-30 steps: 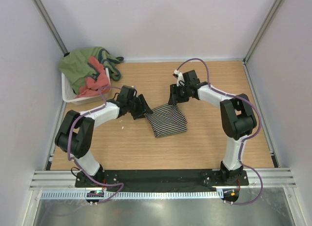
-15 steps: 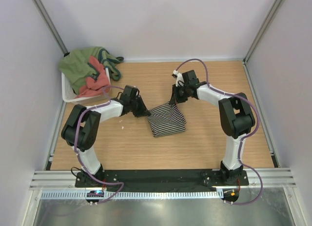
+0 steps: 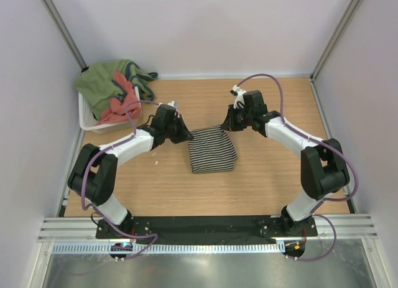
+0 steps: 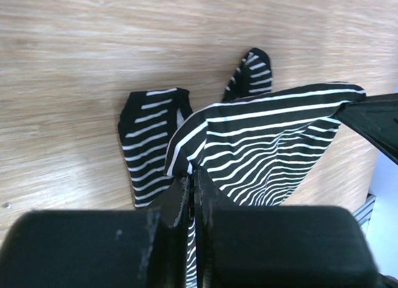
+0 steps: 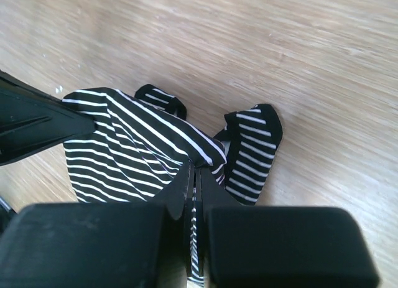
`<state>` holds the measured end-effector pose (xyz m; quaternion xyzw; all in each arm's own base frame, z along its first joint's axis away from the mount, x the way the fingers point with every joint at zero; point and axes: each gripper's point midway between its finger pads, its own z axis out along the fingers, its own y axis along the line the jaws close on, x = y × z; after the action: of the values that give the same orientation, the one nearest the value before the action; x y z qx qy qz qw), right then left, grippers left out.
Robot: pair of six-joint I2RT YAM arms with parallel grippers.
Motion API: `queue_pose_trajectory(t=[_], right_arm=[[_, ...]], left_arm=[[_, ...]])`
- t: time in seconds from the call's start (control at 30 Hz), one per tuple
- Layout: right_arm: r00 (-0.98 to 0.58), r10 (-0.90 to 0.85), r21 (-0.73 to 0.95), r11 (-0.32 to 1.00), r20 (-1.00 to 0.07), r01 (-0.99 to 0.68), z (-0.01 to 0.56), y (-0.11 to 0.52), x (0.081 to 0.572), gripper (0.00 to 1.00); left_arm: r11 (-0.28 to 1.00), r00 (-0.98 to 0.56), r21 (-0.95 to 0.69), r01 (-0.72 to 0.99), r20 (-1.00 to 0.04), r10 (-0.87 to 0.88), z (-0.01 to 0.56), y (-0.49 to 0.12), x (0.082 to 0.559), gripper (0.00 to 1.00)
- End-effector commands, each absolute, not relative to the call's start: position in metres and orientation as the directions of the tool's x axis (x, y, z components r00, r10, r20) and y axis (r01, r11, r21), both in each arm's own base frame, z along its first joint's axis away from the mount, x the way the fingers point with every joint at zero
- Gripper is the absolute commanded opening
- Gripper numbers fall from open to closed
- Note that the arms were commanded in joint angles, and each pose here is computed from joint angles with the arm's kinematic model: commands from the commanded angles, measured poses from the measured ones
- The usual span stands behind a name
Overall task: Fold and stack the tank tops
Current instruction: Neatly place the folded tank top to the corner
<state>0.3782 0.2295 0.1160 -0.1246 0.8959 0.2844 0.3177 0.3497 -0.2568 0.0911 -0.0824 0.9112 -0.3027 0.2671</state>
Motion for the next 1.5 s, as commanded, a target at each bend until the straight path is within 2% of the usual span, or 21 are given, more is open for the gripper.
queue_pose_trajectory(t=[0.0, 0.23, 0.37, 0.57, 0.63, 0.7, 0.73, 0.8, 0.83, 0.9, 1.0, 1.07, 1.13, 1.2, 1.3, 1.4, 1.47], right_arm=[[-0.699, 0.056, 0.42, 0.833, -0.713, -0.361, 0.143, 0.221, 0.386, 0.01], [-0.72, 0.132, 0.418, 0.877, -0.681, -0.236, 0.124, 0.202, 0.387, 0.01], [-0.772, 0.176, 0.438, 0.887, -0.61, -0.144, 0.089, 0.195, 0.396, 0.01], [-0.786, 0.229, 0.469, 0.879, -0.574, -0.086, 0.066, 0.194, 0.415, 0.01], [-0.793, 0.229, 0.465, 0.882, -0.564, -0.075, 0.06, 0.195, 0.421, 0.03], [-0.793, 0.24, 0.465, 0.883, -0.56, -0.061, 0.058, 0.194, 0.423, 0.06], [-0.792, 0.242, 0.465, 0.883, -0.561, -0.06, 0.059, 0.193, 0.423, 0.14], [-0.779, 0.244, 0.462, 0.885, -0.577, -0.065, 0.068, 0.192, 0.423, 0.22], [-0.777, 0.244, 0.458, 0.886, -0.581, -0.064, 0.07, 0.191, 0.421, 0.37], [-0.755, 0.246, 0.448, 0.891, -0.607, -0.07, 0.083, 0.186, 0.418, 0.52], [-0.732, 0.241, 0.447, 0.889, -0.637, -0.097, 0.107, 0.183, 0.411, 0.55], [-0.729, 0.237, 0.463, 0.878, -0.642, -0.122, 0.117, 0.186, 0.405, 0.55], [-0.733, 0.232, 0.504, 0.847, -0.64, -0.171, 0.13, 0.195, 0.394, 0.53], [-0.751, 0.225, 0.572, 0.786, -0.62, -0.237, 0.14, 0.213, 0.383, 0.44], [-0.785, 0.17, 0.652, 0.673, -0.596, -0.349, 0.156, 0.252, 0.369, 0.3], [-0.811, 0.151, 0.704, 0.601, -0.566, -0.379, 0.16, 0.285, 0.366, 0.19], [-0.824, 0.171, 0.748, 0.547, -0.54, -0.376, 0.158, 0.301, 0.372, 0.12]], left_arm=[[0.786, -0.777, -0.611, 0.096, -0.539, -0.324, 0.121, -0.257, 0.36, 0.0], [0.776, -0.757, -0.616, 0.134, -0.57, -0.321, 0.137, -0.265, 0.373, 0.0], [0.803, -0.762, -0.584, 0.121, -0.573, -0.302, 0.122, -0.267, 0.387, 0.01], [0.839, -0.765, -0.532, 0.111, -0.585, -0.27, 0.1, -0.273, 0.418, 0.02], [0.841, -0.779, -0.531, 0.102, -0.569, -0.265, 0.09, -0.277, 0.426, 0.03], [0.843, -0.78, -0.529, 0.097, -0.567, -0.266, 0.09, -0.279, 0.431, 0.1], [0.85, -0.785, -0.521, 0.083, -0.559, -0.266, 0.085, -0.278, 0.432, 0.13], [0.855, -0.785, -0.513, 0.079, -0.56, -0.264, 0.087, -0.277, 0.433, 0.29], [0.863, -0.785, -0.499, 0.076, -0.564, -0.257, 0.09, -0.273, 0.431, 0.42], [0.87, -0.774, -0.486, 0.08, -0.58, -0.253, 0.1, -0.269, 0.429, 0.49], [0.875, -0.746, -0.475, 0.096, -0.616, -0.252, 0.129, -0.259, 0.421, 0.54], [0.858, -0.722, -0.499, 0.125, -0.639, -0.266, 0.159, -0.258, 0.412, 0.55], [0.849, -0.729, -0.515, 0.119, -0.625, -0.277, 0.166, -0.254, 0.399, 0.54], [0.819, -0.748, -0.559, 0.131, -0.598, -0.289, 0.176, -0.256, 0.382, 0.51], [0.741, -0.801, -0.652, 0.16, -0.525, -0.288, 0.173, -0.271, 0.354, 0.39], [0.671, -0.856, -0.728, 0.144, -0.431, -0.284, 0.155, -0.284, 0.332, 0.26], [0.66, -0.88, -0.743, 0.111, -0.383, -0.282, 0.133, -0.283, 0.322, 0.22]])
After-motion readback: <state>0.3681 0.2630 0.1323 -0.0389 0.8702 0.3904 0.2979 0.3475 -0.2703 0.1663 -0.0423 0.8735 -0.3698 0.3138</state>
